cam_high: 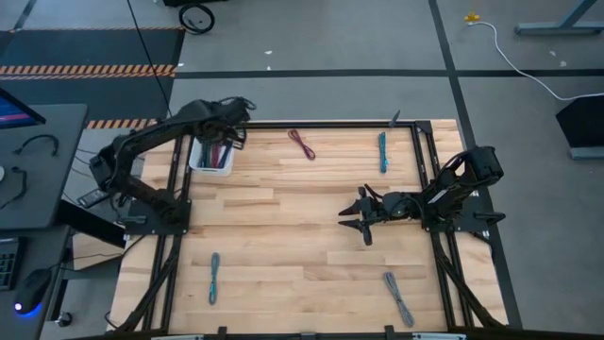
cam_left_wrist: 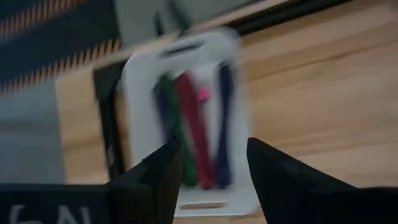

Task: Pick and place USB-C Cables
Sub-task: Put the bottom blue charger cable into the white bin

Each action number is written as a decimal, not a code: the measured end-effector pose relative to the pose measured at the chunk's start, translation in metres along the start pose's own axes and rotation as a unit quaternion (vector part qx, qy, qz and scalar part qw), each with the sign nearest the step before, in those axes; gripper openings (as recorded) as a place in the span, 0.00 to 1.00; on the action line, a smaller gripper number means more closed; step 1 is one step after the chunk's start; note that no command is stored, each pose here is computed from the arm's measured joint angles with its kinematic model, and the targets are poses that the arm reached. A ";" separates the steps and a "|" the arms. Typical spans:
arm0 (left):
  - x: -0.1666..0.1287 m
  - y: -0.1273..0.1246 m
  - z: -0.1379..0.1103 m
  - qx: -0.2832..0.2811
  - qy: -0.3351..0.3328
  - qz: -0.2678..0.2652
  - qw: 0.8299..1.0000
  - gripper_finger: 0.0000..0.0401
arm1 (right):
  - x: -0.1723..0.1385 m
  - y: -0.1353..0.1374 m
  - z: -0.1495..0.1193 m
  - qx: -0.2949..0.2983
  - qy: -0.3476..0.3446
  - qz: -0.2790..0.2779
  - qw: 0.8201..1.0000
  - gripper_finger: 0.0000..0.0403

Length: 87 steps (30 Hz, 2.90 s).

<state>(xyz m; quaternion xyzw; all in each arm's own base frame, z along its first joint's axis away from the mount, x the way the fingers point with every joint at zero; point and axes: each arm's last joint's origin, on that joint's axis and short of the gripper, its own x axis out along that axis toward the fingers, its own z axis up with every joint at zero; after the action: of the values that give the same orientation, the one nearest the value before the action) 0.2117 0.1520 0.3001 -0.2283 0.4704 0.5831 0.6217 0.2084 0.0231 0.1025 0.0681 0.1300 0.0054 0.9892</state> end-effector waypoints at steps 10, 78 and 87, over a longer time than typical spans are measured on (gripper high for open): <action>-0.080 -0.085 -0.082 0.098 -0.109 -0.174 0.974 0.41 | 0.000 -0.001 0.000 -0.005 -0.002 -0.012 1.000 0.35; -0.051 -0.148 -0.312 -0.106 0.061 -0.195 0.973 0.04 | 0.000 -0.007 0.003 -0.042 -0.018 -0.077 0.996 0.35; -0.039 -0.180 -0.182 0.008 -0.091 -0.170 0.981 0.04 | 0.000 -0.010 0.004 -0.042 -0.021 -0.084 0.995 0.35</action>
<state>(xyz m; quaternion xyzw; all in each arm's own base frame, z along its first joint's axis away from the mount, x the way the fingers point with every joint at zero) 0.3279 -0.0584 0.2035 -0.2462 0.3708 0.4839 0.7535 0.2095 0.0130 0.1050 0.0150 0.1136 -0.0738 0.9907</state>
